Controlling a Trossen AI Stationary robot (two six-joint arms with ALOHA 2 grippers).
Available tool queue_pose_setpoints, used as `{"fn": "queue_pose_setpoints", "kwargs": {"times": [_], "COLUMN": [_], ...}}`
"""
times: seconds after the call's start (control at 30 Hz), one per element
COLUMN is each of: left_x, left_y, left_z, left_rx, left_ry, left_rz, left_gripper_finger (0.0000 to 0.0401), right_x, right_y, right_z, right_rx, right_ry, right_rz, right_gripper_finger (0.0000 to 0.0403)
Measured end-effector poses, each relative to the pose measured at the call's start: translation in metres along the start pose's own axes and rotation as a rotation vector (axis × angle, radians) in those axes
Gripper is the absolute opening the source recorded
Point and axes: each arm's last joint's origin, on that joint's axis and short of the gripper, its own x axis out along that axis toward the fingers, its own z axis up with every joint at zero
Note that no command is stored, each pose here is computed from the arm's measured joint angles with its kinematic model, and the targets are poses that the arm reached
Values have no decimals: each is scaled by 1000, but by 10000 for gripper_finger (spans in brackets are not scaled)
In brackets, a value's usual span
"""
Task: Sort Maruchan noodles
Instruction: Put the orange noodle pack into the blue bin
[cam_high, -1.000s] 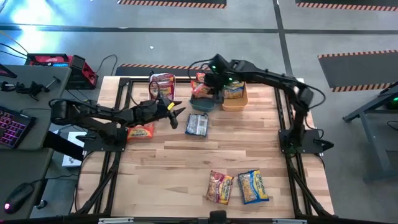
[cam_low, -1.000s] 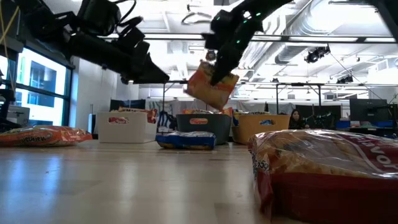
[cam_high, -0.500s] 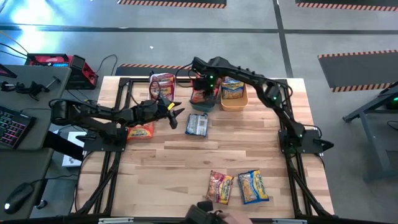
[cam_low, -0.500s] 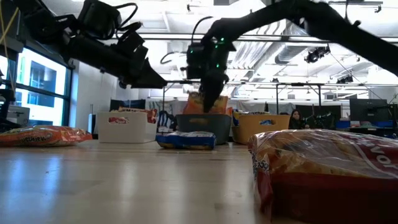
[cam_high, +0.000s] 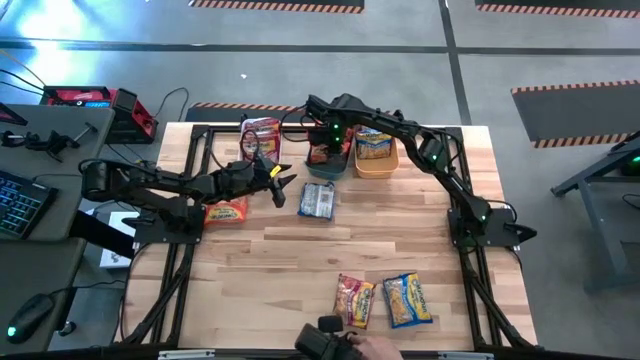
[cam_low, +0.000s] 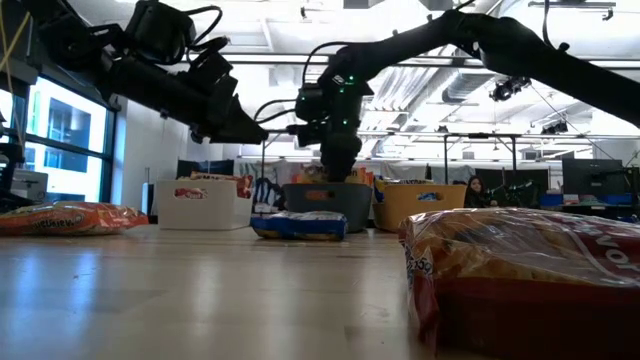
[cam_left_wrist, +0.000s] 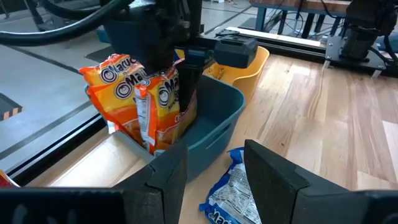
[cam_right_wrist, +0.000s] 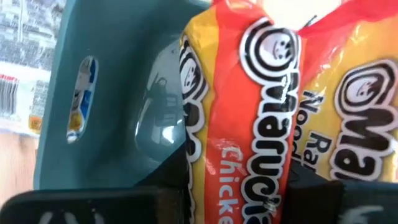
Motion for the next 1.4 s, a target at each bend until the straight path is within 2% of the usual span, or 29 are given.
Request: {"fn": "queue_pose_setpoints", "kwargs": {"times": [0.77, 1.13, 1.4], "left_x": [0, 0, 0], "left_y": [0, 0, 0], "left_z": [-1, -1, -1], "left_rx": [-15, -14, -21], "left_ry": [7, 8, 7], "left_rz": [0, 1, 0], "left_gripper_finger": [145, 145, 145], "right_x": [0, 0, 0], "right_y": [-4, -8, -5], "right_z": [4, 6, 9], "right_rx": [68, 96, 78], "right_ry": [11, -3, -1], "right_rz": [-129, -188, -198], "right_gripper_finger": [95, 168, 179]}}
